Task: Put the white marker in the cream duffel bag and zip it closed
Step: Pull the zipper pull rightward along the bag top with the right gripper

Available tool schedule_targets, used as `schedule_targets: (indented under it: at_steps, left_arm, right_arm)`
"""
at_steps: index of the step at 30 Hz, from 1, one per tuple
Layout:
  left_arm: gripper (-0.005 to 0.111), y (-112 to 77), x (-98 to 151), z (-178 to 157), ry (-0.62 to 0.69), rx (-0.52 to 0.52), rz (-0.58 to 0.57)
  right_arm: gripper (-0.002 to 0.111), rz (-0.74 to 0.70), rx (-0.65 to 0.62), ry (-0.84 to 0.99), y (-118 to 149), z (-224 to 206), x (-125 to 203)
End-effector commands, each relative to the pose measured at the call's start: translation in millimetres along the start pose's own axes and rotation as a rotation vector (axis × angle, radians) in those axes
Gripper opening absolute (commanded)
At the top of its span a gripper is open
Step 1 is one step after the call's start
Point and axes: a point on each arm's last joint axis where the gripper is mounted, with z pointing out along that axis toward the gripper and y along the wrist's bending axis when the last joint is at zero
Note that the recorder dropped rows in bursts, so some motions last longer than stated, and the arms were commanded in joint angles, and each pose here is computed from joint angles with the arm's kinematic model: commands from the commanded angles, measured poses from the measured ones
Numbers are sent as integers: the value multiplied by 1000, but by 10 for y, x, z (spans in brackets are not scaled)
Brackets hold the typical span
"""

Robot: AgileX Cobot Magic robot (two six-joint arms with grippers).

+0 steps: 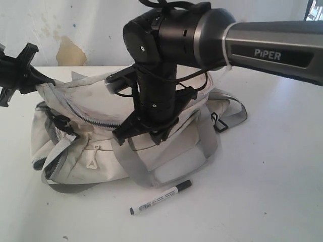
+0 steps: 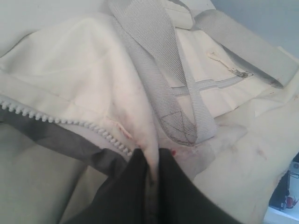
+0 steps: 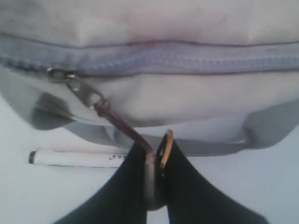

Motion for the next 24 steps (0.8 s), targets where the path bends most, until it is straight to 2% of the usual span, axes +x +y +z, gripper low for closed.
schedule_targets:
  at_steps: [1, 5, 14, 24]
  left_arm:
    - [0, 34, -25, -51, -7, -40, 34]
    - [0, 51, -11, -51, 10, -58, 51]
    - [0, 41, 11, -51, 33, -47, 53]
    - [0, 38, 25, -52, 48, -44, 56]
  right_arm:
    - [0, 41, 98, 13, -279, 12, 26]
    - [0, 84, 122, 19, -503, 34, 26]
    - [0, 164, 253, -55, -1206, 88, 8]
    - [0, 277, 289, -156, -1913, 360, 18]
